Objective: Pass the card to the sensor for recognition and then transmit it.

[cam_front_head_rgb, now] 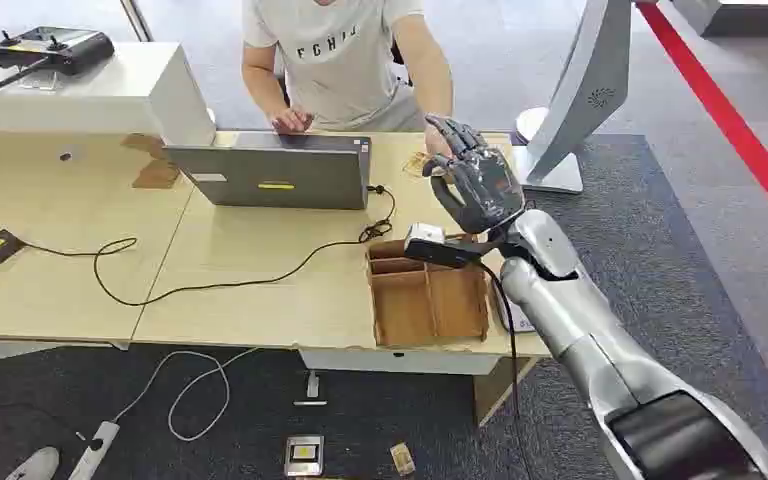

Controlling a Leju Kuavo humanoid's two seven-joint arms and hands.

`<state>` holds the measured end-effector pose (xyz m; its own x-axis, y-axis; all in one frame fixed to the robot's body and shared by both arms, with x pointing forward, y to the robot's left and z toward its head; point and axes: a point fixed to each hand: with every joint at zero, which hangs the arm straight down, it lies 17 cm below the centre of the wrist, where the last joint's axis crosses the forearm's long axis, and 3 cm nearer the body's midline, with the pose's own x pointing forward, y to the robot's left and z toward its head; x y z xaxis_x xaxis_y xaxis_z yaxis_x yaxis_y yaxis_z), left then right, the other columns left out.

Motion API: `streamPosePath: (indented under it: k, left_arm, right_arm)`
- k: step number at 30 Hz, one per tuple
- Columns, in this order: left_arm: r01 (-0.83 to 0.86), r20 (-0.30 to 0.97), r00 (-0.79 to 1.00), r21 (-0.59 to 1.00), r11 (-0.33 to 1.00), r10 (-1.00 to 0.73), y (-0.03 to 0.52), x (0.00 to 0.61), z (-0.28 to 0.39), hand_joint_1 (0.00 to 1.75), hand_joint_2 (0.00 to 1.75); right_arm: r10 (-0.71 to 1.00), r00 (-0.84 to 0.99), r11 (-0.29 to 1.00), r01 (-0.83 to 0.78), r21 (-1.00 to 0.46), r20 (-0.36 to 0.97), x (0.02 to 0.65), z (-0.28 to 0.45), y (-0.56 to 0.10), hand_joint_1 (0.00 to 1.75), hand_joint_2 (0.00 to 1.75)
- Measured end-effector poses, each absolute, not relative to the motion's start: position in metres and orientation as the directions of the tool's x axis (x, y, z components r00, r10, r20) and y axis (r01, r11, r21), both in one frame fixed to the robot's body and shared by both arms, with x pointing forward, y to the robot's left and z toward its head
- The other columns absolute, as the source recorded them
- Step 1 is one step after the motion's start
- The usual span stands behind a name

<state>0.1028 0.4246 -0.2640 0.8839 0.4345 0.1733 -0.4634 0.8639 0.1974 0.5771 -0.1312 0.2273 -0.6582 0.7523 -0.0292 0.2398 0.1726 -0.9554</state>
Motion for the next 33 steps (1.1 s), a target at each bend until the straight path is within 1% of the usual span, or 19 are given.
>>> streamPosePath:
  k: [21, 28, 33]
  left_arm:
    - [-0.473, 0.168, 0.879, 0.201, 0.858, 0.445, 0.426, 0.101, -0.264, 0.0, 1.75]
    - [-0.481, 0.157, 0.876, 0.204, 0.853, 0.457, 0.428, 0.098, -0.264, 0.0, 1.75]
    - [-0.499, 0.144, 0.866, 0.219, 0.838, 0.478, 0.432, 0.094, -0.264, 0.0, 1.75]
  right_arm:
    - [0.783, -0.622, 0.139, 0.226, -0.964, -0.033, 0.583, 0.219, -0.152, 1.75, 1.75]
    - [0.812, -0.581, 0.104, 0.236, -0.966, -0.055, 0.592, 0.221, -0.182, 1.75, 1.75]
    - [0.847, -0.527, 0.06, 0.236, -0.97, -0.076, 0.602, 0.22, -0.222, 1.75, 1.75]
